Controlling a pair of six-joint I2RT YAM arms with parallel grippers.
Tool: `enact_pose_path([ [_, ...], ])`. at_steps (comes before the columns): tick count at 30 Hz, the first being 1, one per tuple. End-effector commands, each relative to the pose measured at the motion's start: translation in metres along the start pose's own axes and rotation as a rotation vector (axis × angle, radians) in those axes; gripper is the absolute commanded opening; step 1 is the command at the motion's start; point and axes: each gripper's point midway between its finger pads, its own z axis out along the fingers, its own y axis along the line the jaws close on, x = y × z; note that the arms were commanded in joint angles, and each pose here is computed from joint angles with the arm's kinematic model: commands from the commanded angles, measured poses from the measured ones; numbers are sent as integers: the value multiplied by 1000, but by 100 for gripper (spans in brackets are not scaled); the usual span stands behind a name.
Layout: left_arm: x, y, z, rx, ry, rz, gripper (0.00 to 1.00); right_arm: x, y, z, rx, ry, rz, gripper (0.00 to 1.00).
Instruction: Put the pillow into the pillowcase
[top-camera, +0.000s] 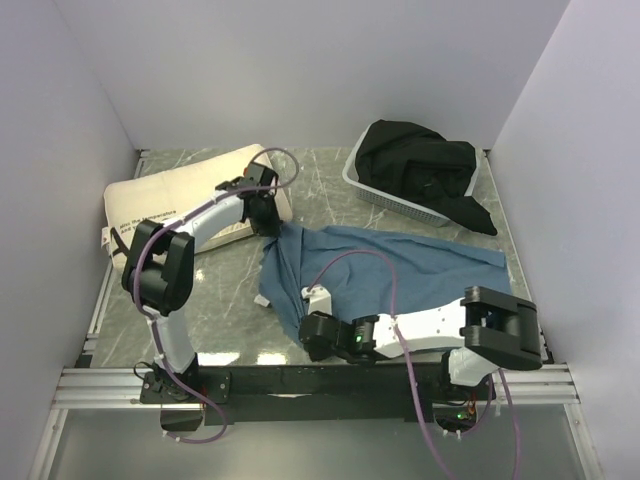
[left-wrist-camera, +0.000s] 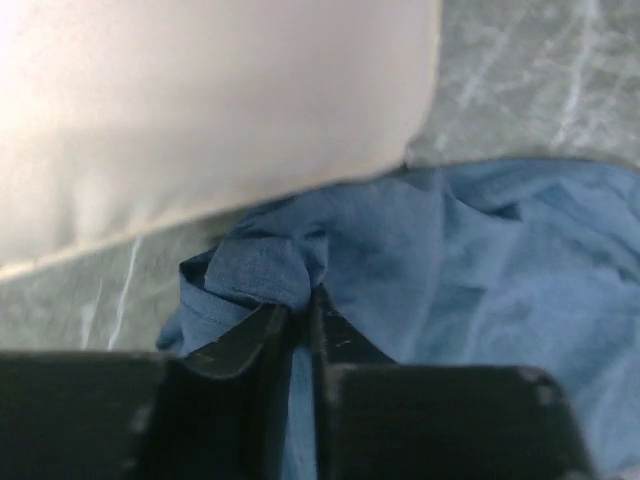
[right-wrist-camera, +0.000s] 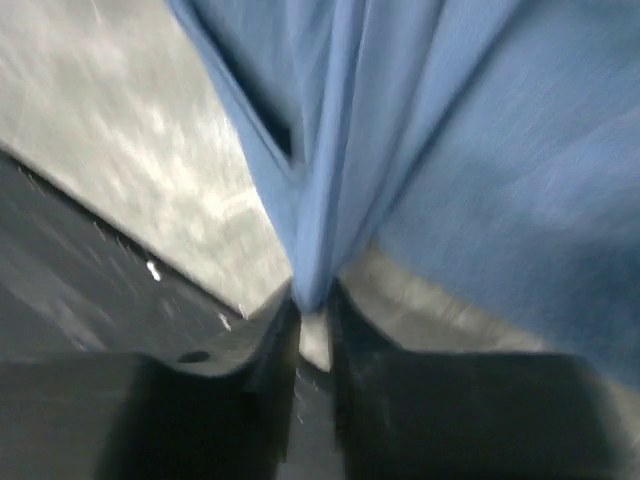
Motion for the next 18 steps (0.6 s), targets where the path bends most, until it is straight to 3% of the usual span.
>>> enact_pose_path([
  [1,-47,-25,-10,137,-257,-2,24,26,12,-10,-29,134,-63,32],
  [6,-44,-36,-32,218,-270,6,54,8,20,-23,-50,93,-68,50],
  [7,-45,-38,-36,224,-271,10,62,3,21,-27,-48,85,-70,52],
  [10,-50,-46,-54,255,-288,21,73,-18,27,-44,-60,37,-64,54],
  [14,-54,-51,-76,279,-315,32,83,-60,30,-69,-61,-71,-48,55],
  [18,-54,-53,-85,290,-321,44,86,-112,23,-69,-76,-135,-28,55],
])
